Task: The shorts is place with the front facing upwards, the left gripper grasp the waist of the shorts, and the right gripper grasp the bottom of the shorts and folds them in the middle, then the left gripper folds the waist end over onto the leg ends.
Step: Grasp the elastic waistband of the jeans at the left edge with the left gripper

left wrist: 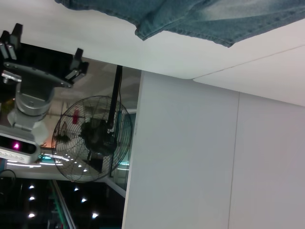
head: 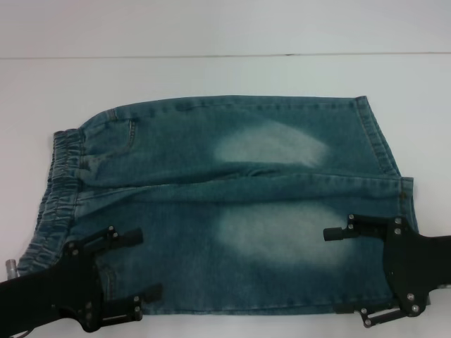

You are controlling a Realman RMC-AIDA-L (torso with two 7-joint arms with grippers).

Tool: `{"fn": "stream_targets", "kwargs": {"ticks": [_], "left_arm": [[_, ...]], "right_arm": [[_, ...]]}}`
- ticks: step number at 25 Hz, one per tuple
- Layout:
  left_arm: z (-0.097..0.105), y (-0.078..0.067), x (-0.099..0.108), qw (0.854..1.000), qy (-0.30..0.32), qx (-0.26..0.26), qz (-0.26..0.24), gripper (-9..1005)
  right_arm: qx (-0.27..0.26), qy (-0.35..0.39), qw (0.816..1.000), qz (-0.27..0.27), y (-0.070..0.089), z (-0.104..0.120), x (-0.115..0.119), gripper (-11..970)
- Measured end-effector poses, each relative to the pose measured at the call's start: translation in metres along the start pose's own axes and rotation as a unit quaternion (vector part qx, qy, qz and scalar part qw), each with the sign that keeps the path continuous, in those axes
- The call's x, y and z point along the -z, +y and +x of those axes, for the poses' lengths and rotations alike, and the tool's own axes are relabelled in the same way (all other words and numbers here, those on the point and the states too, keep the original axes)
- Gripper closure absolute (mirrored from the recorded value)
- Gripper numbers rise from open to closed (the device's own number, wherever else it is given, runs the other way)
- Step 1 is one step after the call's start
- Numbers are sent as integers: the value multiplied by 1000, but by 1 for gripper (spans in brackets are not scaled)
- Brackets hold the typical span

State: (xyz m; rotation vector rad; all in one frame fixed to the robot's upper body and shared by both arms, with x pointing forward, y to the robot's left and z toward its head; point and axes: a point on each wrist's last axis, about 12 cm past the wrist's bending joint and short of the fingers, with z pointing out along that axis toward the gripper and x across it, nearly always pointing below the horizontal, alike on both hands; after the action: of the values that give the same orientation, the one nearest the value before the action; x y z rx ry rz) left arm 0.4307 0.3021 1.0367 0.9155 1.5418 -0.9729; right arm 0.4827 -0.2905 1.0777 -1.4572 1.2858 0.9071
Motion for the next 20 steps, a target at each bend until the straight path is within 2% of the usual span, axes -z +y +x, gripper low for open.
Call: {"fn": "stream_targets", "kwargs": {"ticks": [15,20], "left_arm": [[-1,1,0,1000,2,11,1,123],[-7,10,12,999,5,36,-36,123]], "right_arm": [[-1,-4,1000,7,3,1,1,35],[-3,-7,1000,10,3,0,1,34]]}}
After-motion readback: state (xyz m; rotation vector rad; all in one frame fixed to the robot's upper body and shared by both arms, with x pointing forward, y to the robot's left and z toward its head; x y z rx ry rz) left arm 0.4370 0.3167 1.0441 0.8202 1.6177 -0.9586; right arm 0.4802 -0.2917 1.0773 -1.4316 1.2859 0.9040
